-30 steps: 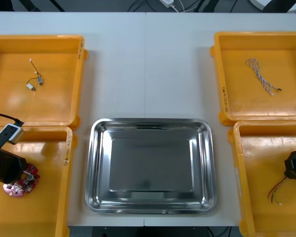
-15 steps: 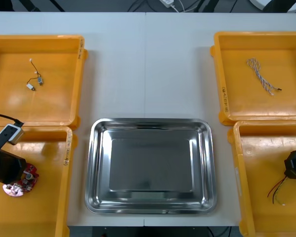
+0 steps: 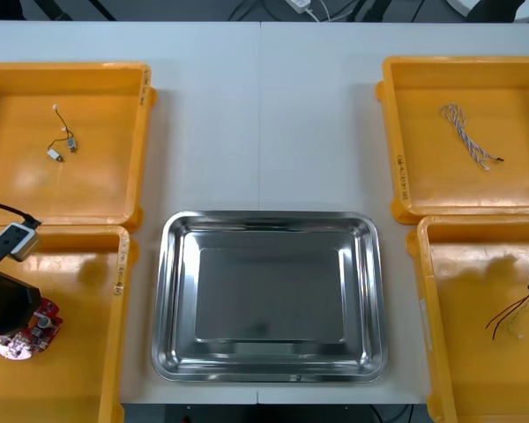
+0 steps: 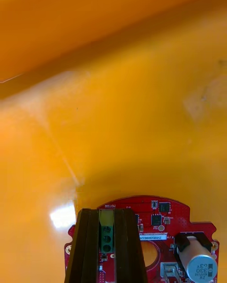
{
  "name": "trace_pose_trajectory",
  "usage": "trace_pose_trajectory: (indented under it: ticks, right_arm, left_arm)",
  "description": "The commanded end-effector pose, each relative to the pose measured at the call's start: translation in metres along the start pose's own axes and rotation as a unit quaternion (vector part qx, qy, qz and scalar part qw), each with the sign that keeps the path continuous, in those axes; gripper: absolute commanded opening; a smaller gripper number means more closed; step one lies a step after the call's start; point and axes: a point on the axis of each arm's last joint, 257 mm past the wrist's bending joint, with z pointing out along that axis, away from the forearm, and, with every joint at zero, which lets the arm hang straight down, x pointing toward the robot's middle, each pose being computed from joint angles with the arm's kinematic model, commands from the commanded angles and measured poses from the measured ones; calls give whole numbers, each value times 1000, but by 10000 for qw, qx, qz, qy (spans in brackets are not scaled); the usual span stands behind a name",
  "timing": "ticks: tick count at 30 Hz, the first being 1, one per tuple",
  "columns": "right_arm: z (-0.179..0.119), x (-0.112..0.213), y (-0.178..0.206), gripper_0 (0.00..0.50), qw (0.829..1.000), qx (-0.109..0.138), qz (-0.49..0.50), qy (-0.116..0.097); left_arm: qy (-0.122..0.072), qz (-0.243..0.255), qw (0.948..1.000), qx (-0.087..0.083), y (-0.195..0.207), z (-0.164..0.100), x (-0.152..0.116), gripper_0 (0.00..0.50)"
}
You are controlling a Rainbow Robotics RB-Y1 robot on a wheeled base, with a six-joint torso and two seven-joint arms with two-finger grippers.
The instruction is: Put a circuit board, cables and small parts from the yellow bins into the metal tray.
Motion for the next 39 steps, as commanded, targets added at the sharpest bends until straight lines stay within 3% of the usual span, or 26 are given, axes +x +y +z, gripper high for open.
trace_pose_trajectory:
  ticks: [1,10,17,28,31,39]
  right_arm:
    - [-27,-25,13,0,9995,-95,132,-252]
    - [-63,-42,28,0,9987,-8,-200,-472]
    - [-88,-58,53,0,9953,-182,-505,-811]
    - [-113,-70,77,0,9882,-319,-1095,-1018]
    - [-120,-73,85,0,9812,-278,-1566,-1097]
    - [-127,-67,103,0,9542,-101,-2795,-1063]
  left_arm:
    - [-132,473,9988,-86,3,-26,-18,1]
    - [-258,327,9990,-189,-1,-61,-43,0]
    - [-219,219,9992,-253,-12,-85,-56,0]
    - [-388,-139,9986,-331,-33,-113,-74,0]
    - [-523,-333,9976,-296,-42,-118,-82,0]
    - [-570,-518,9963,-382,-56,-118,-92,0]
